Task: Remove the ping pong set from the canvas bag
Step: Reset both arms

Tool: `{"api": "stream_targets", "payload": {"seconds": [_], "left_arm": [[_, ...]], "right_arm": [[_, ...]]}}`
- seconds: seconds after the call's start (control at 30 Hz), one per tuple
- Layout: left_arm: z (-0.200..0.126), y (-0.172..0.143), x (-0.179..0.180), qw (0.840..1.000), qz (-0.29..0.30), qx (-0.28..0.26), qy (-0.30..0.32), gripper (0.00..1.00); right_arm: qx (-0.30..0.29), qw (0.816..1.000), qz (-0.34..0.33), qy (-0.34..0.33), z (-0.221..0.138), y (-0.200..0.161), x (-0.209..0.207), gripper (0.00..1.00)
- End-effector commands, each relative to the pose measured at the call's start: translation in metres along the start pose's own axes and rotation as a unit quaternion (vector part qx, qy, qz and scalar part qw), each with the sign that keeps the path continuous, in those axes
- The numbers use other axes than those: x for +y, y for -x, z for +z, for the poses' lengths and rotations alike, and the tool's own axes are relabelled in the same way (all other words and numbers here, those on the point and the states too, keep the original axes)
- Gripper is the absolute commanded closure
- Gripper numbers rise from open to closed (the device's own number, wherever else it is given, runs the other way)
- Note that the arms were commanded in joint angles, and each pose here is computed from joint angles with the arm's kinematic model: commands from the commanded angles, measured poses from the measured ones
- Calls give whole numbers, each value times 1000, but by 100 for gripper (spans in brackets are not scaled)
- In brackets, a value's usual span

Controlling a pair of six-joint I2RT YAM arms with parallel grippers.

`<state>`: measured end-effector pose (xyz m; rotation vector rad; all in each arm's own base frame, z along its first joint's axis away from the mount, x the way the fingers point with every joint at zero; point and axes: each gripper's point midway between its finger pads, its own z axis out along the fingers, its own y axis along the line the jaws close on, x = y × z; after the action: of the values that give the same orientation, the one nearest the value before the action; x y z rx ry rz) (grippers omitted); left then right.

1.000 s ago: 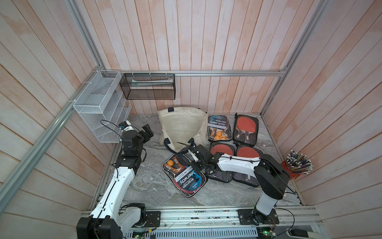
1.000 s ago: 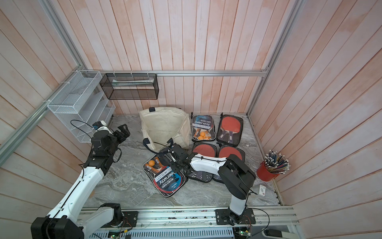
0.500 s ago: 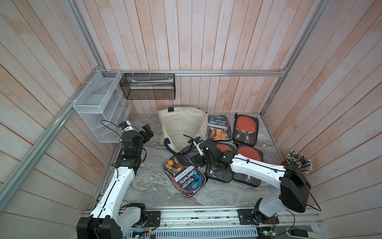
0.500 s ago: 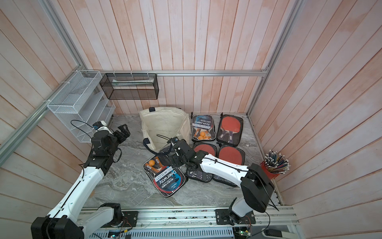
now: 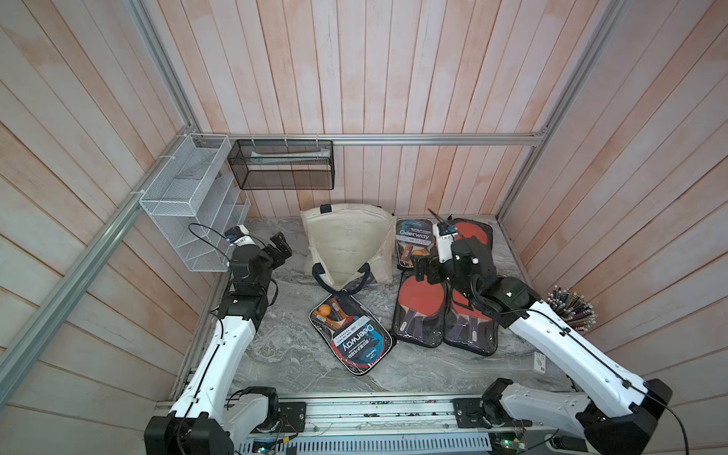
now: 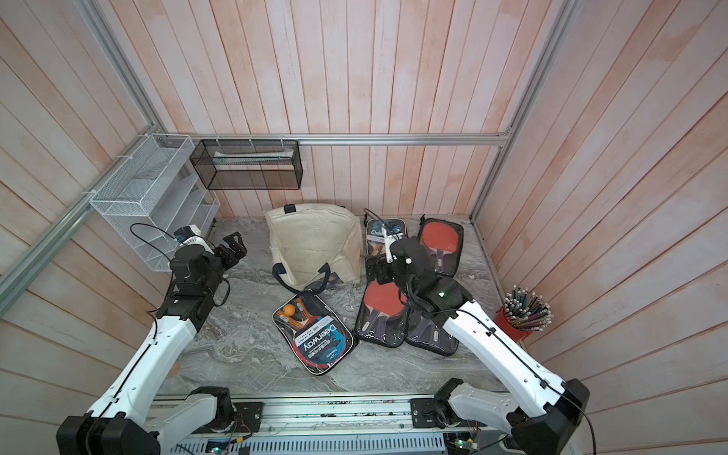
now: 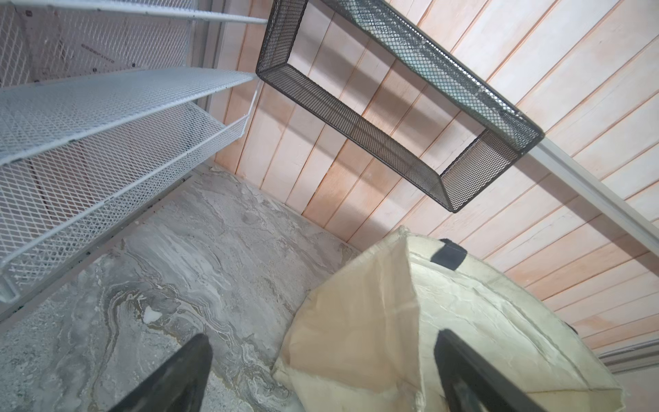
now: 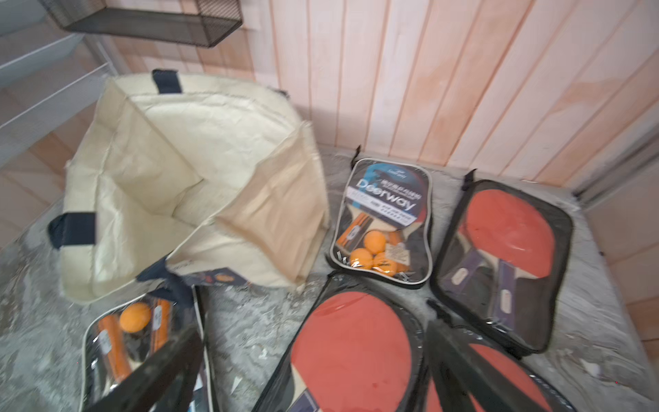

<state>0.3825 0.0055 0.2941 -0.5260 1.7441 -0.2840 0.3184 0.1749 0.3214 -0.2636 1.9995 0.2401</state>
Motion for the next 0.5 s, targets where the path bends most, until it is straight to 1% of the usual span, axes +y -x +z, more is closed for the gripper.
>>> {"api": "stream_targets", "payload": {"seconds": [0.0, 0.2, 0.37, 0.47], "left_arm": [[2, 8, -5, 1000, 24, -5, -7, 0], [8, 6, -4, 999, 42, 4, -1, 0], [9, 2, 0, 998, 55, 7, 7, 0], [10, 1, 4, 998, 64, 8, 17, 0]], "right_arm": [[-5, 1000, -3, -25, 1, 7, -32, 2], [-62, 995, 47, -69, 5, 27, -100, 2], [-96, 988, 78, -96, 9, 31, -130, 2], [-105, 985, 90, -108, 11, 30, -145, 2]]}}
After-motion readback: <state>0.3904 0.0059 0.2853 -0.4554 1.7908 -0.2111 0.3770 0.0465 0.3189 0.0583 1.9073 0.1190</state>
